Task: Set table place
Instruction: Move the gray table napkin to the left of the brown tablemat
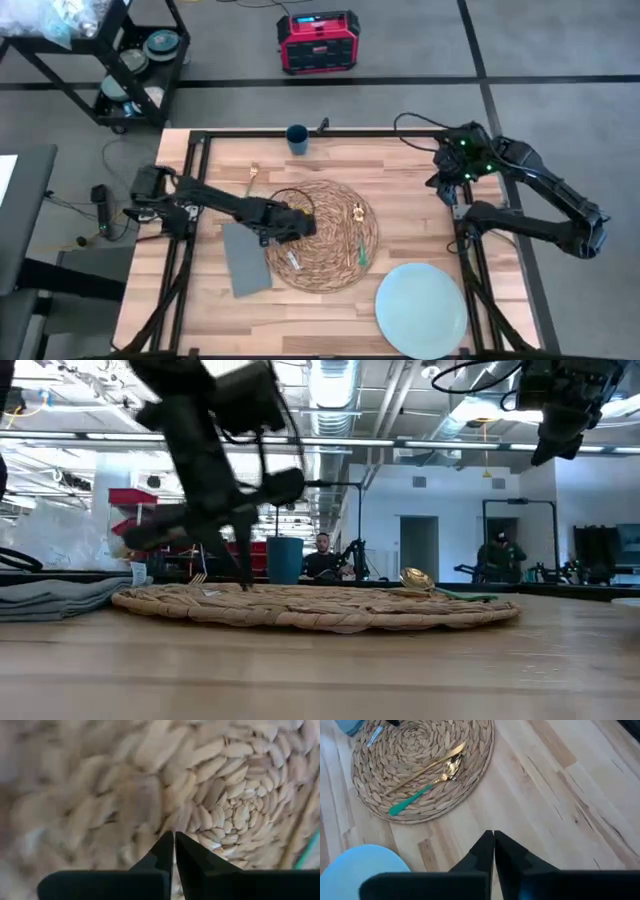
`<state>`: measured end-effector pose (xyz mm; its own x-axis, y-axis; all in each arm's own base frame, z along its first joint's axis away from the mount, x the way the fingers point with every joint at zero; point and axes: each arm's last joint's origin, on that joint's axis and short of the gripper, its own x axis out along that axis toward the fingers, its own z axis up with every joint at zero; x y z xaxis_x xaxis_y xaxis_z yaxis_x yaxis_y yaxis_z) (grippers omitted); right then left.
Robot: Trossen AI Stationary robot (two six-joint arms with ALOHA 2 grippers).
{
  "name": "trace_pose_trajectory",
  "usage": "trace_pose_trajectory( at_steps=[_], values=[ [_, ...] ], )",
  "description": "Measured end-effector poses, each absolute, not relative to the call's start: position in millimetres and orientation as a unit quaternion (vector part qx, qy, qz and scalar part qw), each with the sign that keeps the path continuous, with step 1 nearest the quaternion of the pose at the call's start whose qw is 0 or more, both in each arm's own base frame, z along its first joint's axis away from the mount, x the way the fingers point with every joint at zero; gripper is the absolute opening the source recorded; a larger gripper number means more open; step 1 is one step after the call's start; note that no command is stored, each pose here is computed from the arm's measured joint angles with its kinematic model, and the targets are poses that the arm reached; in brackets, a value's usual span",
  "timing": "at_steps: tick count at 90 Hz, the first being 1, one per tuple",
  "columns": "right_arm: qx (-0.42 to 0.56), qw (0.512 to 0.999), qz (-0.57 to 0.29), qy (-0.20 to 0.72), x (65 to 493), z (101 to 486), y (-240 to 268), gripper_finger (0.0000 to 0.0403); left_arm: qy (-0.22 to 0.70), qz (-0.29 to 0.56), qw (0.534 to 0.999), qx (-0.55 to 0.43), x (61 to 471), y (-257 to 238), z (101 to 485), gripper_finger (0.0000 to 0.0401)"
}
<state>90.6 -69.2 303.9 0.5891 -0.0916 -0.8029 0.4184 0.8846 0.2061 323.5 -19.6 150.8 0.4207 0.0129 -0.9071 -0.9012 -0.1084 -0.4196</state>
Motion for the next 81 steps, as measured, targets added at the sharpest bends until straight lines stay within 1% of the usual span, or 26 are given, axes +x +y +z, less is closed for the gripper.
trace_pose_trajectory(
  at_steps=[10, 22, 32, 39, 44, 47, 53, 60, 69, 75, 81],
  values=[
    [0.191, 0.87, -0.146, 0.43, 89.4, 304.0, -68.0, 0.0, 0.378, 0.379, 0.578, -0.617, 343.6, -18.9, 148.1, 0.0],
    [0.187, 0.873, -0.144, 0.428, 88.2, 304.6, -66.9, 0.0, 0.39, 0.363, 0.59, -0.607, 356.8, -16.4, 147.7, 0.0],
    [0.179, 0.875, -0.14, 0.427, 86.4, 305.2, -65.2, 0.0, 0.387, 0.377, 0.584, -0.606, 355.5, -14.5, 150.5, 0.0],
    [0.177, 0.874, -0.137, 0.431, 85.0, 304.9, -63.8, 0.0, 0.381, 0.407, 0.579, -0.596, 347.4, -12.9, 156.9, 0.0],
    [0.178, 0.873, -0.136, 0.432, 84.9, 304.7, -63.8, 0.0, 0.37, 0.42, 0.576, -0.595, 340.4, -12.6, 166.6, 0.0],
    [0.178, 0.874, -0.136, 0.432, 84.9, 304.7, -63.7, 0.0, 0.354, 0.418, 0.584, -0.599, 338.4, -13.6, 176.1, 0.0],
    [0.177, 0.874, -0.136, 0.433, 84.8, 304.7, -63.7, 0.0, 0.33, 0.421, 0.595, -0.6, 330.4, -20.0, 203.6, 0.0],
    [0.17, 0.875, -0.132, 0.434, 84.8, 304.7, -63.6, 0.0, 0.316, 0.448, 0.597, -0.586, 315.6, -28.3, 232.1, 0.0],
    [0.166, 0.876, -0.129, 0.433, 85.1, 304.9, -63.8, 0.0, 0.331, 0.495, 0.584, -0.552, 292.8, -38.9, 253.9, 0.0],
    [0.164, 0.878, -0.13, 0.431, 85.6, 305.2, -64.2, 0.0, 0.352, 0.537, 0.552, -0.532, 275.0, -48.4, 256.0, 0.0],
    [0.163, 0.878, -0.129, 0.431, 85.7, 305.2, -64.4, 0.0, 0.375, 0.576, 0.513, -0.514, 260.2, -59.1, 249.7, 0.0]
  ],
)
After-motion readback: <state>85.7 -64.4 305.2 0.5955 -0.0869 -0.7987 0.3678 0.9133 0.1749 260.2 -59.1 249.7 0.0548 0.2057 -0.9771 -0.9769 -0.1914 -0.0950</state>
